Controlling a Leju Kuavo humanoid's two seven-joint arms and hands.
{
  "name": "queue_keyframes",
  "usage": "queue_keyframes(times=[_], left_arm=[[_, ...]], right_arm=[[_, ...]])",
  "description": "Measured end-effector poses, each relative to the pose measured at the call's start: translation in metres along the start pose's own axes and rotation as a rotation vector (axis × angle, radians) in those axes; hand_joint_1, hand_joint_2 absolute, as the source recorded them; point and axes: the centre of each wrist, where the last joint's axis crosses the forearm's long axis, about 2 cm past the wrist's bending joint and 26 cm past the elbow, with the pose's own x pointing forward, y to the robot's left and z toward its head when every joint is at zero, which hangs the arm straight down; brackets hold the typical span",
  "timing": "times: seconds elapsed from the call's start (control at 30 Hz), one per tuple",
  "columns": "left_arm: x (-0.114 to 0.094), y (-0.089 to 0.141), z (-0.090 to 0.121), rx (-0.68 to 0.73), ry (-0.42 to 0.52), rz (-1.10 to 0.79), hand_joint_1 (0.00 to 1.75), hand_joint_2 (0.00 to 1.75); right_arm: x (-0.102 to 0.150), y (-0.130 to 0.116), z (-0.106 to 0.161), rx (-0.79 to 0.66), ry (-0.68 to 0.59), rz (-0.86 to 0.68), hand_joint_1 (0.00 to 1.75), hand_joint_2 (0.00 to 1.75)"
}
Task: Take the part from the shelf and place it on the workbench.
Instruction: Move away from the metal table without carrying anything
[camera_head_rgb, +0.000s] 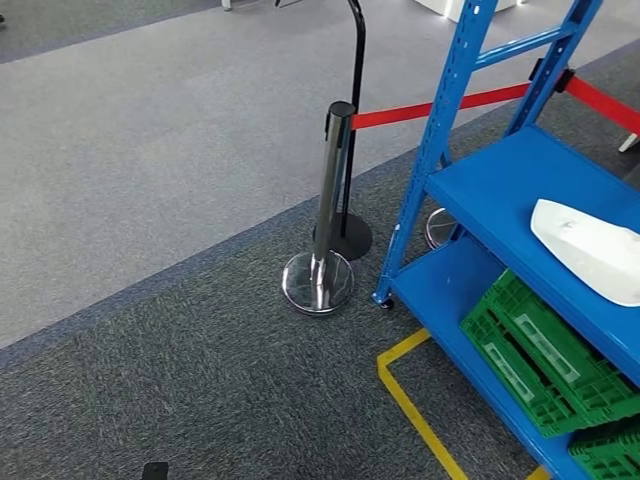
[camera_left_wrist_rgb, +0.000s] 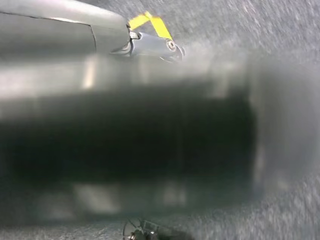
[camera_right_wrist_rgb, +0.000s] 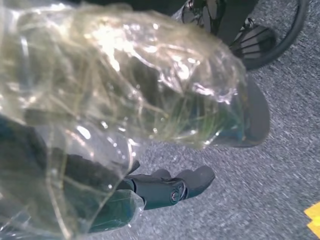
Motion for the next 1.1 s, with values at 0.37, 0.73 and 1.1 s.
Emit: queue_keyframes(times=[0.37, 0.73, 1.1], left_arm=[[-0.0002, 0.0008, -0.0003, -0.001, 0.019, -0.008, 0.0, 1.75], [-0.0012, 0.0034, -0.0009, 0.002, 0.031, -0.023, 0.0, 1.75], [-0.0004, 0.0021, -0.0006, 0.011, 0.031, -0.028, 0.0, 1.75]], right_arm=[[0.0016, 0.0014, 0.0005, 0.003, 0.002, 0.017, 0.0, 0.0], [0.0008, 0.003, 0.0013, 0.012, 0.005, 0.015, 0.0, 0.0], [0.0015, 0.0024, 0.0009, 0.014, 0.001, 0.021, 0.0, 0.0]])
